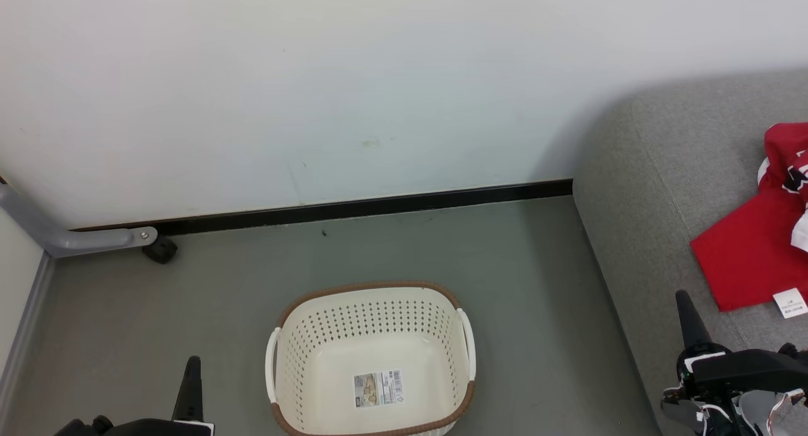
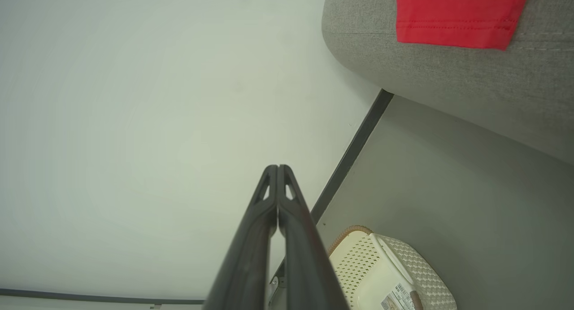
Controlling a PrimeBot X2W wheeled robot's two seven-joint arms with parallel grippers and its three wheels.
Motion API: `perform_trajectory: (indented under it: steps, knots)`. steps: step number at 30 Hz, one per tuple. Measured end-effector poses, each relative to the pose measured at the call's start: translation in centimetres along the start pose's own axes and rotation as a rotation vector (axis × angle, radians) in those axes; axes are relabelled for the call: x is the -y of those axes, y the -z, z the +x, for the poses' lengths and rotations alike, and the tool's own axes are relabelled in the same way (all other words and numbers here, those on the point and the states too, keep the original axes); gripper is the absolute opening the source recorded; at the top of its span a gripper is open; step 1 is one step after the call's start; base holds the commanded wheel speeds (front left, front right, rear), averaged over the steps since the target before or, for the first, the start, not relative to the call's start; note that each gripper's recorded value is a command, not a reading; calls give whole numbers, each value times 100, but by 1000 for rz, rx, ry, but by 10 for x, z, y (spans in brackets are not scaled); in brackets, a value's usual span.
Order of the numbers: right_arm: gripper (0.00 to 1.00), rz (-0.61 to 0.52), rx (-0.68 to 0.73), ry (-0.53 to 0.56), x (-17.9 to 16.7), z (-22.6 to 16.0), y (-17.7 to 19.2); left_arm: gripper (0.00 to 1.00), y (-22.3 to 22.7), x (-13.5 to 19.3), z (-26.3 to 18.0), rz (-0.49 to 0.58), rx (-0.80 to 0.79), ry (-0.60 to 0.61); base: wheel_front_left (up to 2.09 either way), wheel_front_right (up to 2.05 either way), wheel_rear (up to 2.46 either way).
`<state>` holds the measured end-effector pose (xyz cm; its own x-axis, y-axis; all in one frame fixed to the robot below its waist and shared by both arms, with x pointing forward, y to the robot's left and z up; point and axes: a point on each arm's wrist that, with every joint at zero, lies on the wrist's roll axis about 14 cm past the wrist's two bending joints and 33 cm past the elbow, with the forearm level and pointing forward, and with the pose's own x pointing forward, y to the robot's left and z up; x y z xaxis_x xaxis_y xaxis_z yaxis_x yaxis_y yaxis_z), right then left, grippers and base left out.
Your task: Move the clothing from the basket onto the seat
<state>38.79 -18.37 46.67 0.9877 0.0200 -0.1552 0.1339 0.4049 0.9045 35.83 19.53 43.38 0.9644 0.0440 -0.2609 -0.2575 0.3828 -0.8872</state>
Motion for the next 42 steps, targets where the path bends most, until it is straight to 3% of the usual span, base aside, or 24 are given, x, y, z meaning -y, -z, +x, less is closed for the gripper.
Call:
perform_trajectory:
  steps: [28, 42]
  knots:
    - [0, 404, 57, -61, -6, -6, -26, 0, -7, 36, 5, -381, -38, 146, 0, 0, 0]
    - [0, 420, 58, -66, -7, -7, -28, 0, -9, 43, 7, -390, -37, 170, 0, 0, 0]
